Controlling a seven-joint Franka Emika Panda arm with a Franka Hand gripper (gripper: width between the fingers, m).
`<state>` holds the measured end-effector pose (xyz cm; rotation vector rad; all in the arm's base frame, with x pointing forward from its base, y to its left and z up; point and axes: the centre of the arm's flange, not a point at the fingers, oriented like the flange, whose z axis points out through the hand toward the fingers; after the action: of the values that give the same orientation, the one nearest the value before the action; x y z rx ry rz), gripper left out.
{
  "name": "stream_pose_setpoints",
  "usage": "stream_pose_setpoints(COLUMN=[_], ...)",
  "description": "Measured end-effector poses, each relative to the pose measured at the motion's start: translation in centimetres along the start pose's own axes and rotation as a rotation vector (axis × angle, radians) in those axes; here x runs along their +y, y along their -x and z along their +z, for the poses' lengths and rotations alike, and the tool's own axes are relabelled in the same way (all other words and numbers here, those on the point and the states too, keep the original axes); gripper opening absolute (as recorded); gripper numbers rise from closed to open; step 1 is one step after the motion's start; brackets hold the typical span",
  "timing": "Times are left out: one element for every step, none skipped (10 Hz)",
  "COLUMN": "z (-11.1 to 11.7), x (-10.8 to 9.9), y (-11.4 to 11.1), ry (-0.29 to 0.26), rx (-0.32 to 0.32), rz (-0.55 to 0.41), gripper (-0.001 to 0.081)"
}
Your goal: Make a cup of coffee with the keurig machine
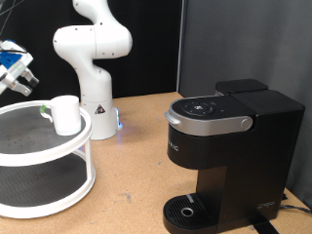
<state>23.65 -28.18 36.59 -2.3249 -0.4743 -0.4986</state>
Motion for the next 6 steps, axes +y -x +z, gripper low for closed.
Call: stream_pose_setpoints(z=[0.0, 0.1, 0.5, 1.1, 1.7, 2.3], x=[0.1, 0.2, 0.4, 0.6, 0.9, 1.3], y=[0.1, 0.2, 0.3, 0.5, 0.7, 0.9], ry=[0.002, 0.008, 0.017, 0.029, 0.043, 0.050], rx=[0.006, 0.014, 0.025, 0.034, 0.039, 0.039], rz=[-0.003, -0.009, -0.015, -0.016, -0.014, -0.012], gripper=[0.0393, 0.0528, 0.0528, 0.0710, 0.0778, 0.0778])
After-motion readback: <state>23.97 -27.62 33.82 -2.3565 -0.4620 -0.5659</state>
